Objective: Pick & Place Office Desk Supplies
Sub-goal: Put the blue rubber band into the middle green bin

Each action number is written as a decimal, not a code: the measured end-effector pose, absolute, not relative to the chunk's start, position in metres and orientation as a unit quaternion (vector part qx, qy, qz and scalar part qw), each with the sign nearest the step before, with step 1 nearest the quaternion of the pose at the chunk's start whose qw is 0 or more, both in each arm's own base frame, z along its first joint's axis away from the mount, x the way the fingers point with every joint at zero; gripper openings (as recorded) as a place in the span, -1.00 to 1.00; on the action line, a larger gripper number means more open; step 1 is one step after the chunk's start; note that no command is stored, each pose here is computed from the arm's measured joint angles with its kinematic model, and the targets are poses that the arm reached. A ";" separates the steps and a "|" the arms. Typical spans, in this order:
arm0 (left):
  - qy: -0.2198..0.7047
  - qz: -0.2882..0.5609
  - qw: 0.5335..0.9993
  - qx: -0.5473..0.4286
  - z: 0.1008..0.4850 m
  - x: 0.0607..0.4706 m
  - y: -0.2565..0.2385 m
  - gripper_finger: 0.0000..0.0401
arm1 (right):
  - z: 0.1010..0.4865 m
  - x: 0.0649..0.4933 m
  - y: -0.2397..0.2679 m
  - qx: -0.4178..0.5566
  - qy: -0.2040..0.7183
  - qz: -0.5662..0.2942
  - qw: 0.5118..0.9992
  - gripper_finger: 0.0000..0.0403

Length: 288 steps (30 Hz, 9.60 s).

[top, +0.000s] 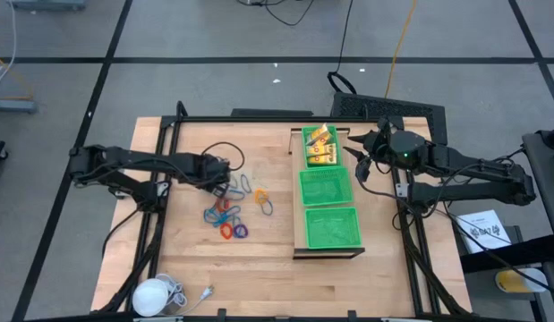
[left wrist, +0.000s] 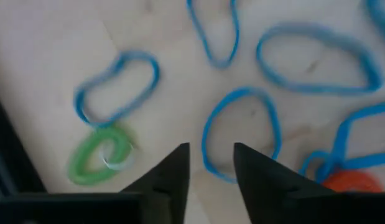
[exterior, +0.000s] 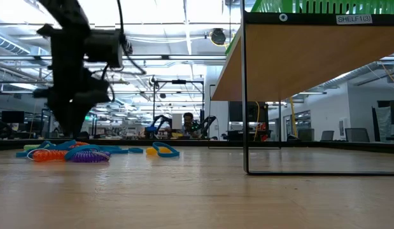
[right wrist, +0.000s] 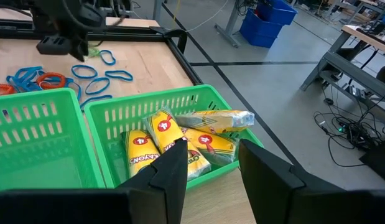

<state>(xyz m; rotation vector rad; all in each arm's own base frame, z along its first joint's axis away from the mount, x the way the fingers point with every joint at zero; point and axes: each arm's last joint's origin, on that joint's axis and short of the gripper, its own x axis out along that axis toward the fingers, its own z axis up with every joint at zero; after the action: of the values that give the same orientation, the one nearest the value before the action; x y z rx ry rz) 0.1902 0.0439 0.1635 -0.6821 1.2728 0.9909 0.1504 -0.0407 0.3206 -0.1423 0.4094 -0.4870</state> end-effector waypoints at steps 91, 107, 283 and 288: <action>0.044 0.141 0.989 -0.006 0.297 0.281 0.019 -1.00 | 0.289 0.256 -0.046 -0.026 -0.034 -0.029 0.999 0.03; 0.097 0.136 0.984 0.067 0.315 0.333 0.020 -1.00 | 0.282 0.282 -0.037 0.017 -0.024 0.018 0.999 0.00; 0.556 0.190 0.804 -0.092 0.139 0.152 -0.038 0.13 | 0.275 0.135 -0.013 -0.071 0.024 -0.047 0.996 -0.03; 0.553 0.187 0.807 -0.088 0.134 0.150 -0.038 0.02 | 0.275 0.135 -0.013 -0.071 0.025 -0.047 0.996 -0.03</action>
<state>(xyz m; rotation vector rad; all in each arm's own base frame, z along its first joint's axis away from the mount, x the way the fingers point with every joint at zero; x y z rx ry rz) 0.1502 -0.0377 0.1335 -0.1886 1.1828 0.3996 0.1352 -0.0133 0.2748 -0.1414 0.0493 -0.0944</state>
